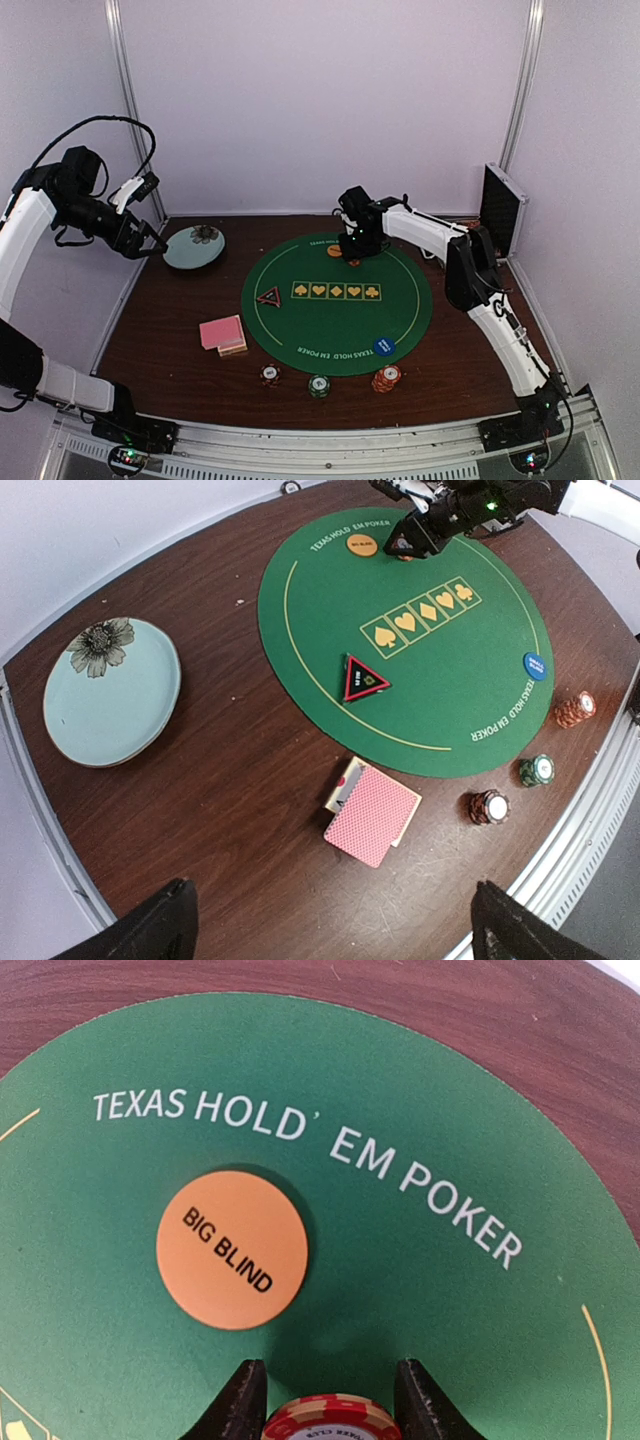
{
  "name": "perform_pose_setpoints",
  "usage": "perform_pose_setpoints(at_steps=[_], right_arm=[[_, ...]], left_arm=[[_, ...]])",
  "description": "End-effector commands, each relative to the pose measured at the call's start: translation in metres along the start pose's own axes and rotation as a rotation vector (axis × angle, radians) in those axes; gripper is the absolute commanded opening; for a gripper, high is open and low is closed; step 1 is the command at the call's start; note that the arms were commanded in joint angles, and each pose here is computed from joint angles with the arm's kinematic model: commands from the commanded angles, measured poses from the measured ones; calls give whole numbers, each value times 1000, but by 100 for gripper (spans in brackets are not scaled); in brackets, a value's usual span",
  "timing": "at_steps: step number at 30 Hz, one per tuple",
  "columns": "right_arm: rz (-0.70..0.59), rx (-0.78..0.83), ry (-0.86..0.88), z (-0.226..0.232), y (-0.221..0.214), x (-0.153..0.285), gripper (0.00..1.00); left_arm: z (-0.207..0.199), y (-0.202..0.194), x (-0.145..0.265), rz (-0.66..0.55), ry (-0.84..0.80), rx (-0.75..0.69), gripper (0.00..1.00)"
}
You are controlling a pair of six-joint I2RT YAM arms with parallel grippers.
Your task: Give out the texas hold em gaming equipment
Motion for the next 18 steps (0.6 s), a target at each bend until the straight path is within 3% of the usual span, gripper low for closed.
perform_pose_setpoints(at_steps=[1, 4, 10, 18], right_arm=[[-59, -54, 42, -1, 18, -4, 15], [-61, -62, 55, -1, 19, -8, 20], [-41, -62, 52, -3, 13, -14, 42], [-83, -62, 71, -1, 29, 4, 63]], left_arm=[[5, 3, -2, -16, 12, -27, 98], [5, 3, -2, -12, 14, -26, 98], [6, 1, -2, -3, 22, -30, 98], [6, 0, -2, -2, 22, -33, 97]])
Point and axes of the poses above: each gripper's point midway between its finger pads, its own x axis back along the fingers, its own z axis along the line the jaws close on, y = z × x, the point moved 4 cm from there along x, back along the fingers, and after that the axes turned 7 degrees about -x, right-handed, at the moved point
